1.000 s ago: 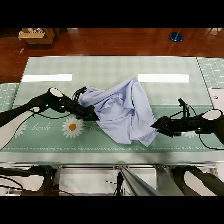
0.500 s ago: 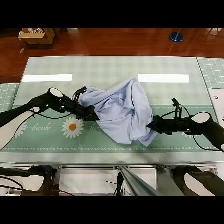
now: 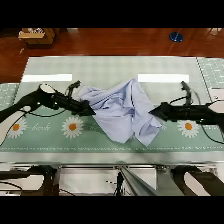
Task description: Fold the shirts.
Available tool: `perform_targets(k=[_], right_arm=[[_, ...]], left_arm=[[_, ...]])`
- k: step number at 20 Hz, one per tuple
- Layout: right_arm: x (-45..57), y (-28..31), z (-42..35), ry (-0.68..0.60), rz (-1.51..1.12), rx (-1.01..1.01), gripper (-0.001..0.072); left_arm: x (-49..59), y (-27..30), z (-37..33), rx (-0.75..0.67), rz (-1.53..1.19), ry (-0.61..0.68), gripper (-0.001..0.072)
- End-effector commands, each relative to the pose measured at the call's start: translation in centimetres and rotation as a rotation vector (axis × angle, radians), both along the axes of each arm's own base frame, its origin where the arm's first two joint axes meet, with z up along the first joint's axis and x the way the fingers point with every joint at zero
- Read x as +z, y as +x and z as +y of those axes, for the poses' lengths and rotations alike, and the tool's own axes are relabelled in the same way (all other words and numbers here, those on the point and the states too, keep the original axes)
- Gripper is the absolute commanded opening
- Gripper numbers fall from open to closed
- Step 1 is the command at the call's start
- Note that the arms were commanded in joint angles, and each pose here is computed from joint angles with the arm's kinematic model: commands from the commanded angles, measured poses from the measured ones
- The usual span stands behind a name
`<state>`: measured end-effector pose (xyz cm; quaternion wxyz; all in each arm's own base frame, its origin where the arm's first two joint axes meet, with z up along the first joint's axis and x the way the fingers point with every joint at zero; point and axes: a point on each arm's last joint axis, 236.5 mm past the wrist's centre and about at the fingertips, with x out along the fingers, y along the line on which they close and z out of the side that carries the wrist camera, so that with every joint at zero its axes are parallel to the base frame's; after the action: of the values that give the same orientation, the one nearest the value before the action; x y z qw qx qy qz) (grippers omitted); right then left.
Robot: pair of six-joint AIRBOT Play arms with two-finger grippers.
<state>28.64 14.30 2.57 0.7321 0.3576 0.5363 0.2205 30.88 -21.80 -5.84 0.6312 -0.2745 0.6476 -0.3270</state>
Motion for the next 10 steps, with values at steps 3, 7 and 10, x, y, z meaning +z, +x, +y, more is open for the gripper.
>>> perform_targets(k=[3, 7, 10], right_arm=[[12.2, 2.2, -4.3, -0.042, -0.298, -0.061, 0.0026], [23.0, 3.0, -6.5, -0.129, -0.571, -0.127, 0.0026], [31.5, 2.9, -7.0, -0.184, -0.789, -0.179, 0.0025]], left_arm=[[11.4, 4.4, 4.8, 0.107, -0.294, -0.036, 0.0018], [26.9, 6.1, 8.0, 0.197, -0.716, -0.040, 0.0017], [38.9, 4.1, 9.5, 0.244, -1.025, -0.010, 0.0017]])
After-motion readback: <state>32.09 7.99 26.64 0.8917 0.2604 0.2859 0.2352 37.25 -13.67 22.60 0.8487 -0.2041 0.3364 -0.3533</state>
